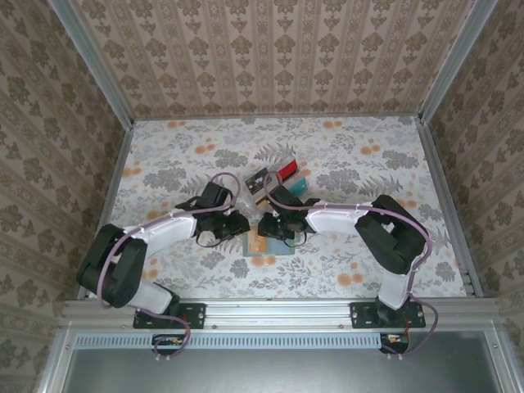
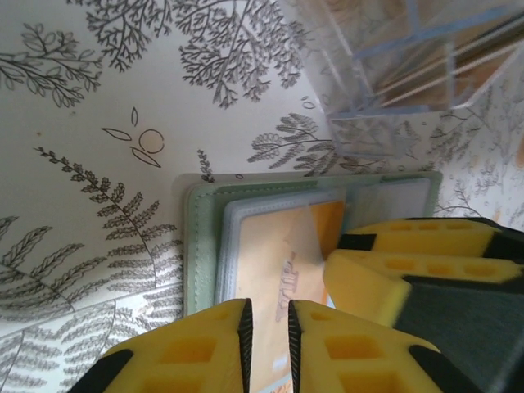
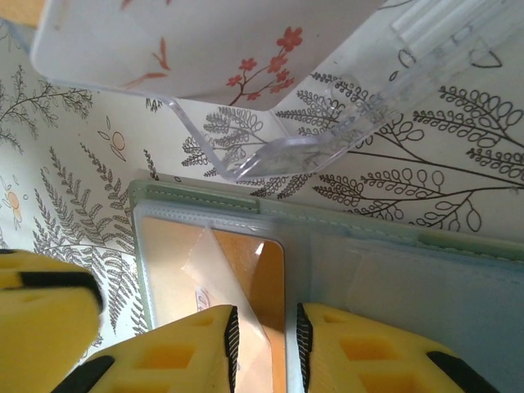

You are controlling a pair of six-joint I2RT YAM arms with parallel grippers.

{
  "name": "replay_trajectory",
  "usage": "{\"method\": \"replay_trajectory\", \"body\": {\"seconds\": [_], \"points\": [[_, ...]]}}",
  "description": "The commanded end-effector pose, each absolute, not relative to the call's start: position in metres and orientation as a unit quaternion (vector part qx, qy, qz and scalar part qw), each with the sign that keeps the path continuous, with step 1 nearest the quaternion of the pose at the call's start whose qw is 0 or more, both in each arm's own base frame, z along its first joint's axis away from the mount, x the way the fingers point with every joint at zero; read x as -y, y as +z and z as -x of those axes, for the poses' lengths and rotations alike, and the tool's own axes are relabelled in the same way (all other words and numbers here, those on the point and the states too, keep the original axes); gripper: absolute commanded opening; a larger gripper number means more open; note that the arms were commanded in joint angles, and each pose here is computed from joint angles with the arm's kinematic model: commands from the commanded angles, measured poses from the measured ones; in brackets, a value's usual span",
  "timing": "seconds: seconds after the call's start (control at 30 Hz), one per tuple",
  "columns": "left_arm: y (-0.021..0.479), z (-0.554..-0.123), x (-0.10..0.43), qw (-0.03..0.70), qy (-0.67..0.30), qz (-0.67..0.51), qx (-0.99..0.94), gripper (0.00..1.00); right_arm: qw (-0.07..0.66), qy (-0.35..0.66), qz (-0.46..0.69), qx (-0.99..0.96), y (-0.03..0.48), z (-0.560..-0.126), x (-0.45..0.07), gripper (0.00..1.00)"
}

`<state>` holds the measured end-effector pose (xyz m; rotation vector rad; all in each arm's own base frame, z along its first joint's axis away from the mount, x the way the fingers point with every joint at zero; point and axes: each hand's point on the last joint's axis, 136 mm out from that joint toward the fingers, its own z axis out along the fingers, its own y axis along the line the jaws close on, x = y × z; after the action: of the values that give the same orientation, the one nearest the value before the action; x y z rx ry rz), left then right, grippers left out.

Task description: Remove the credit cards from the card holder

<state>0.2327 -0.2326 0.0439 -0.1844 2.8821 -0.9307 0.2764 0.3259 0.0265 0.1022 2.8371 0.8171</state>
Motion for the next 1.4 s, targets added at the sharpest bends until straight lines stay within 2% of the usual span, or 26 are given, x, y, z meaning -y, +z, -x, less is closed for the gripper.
{"method": "replay_trajectory", "body": {"seconds": [0.0, 0.83, 1.23, 1.37], "points": [[0.037, -0.229, 0.237, 0.038, -0.31, 0.059, -0.948, 0.19, 0.095, 0.267, -0.029, -0.959, 0.021, -0.28, -0.325, 0.29], [-0.002, -0.213, 0.218, 0.0, -0.25, 0.051, -0.967, 0.1, 0.089, 0.364, -0.012, -0.927, 0.048, -0.28, -0.343, 0.23], [-0.008, -0.211, 0.215, -0.006, -0.24, 0.045, -0.97, 0.09, 0.1, 0.384, -0.002, -0.918, 0.058, -0.279, -0.344, 0.13], [-0.003, -0.212, 0.217, -0.005, -0.247, 0.047, -0.968, 0.14, 0.113, 0.366, -0.003, -0.924, 0.058, -0.28, -0.336, 0.1]]}}
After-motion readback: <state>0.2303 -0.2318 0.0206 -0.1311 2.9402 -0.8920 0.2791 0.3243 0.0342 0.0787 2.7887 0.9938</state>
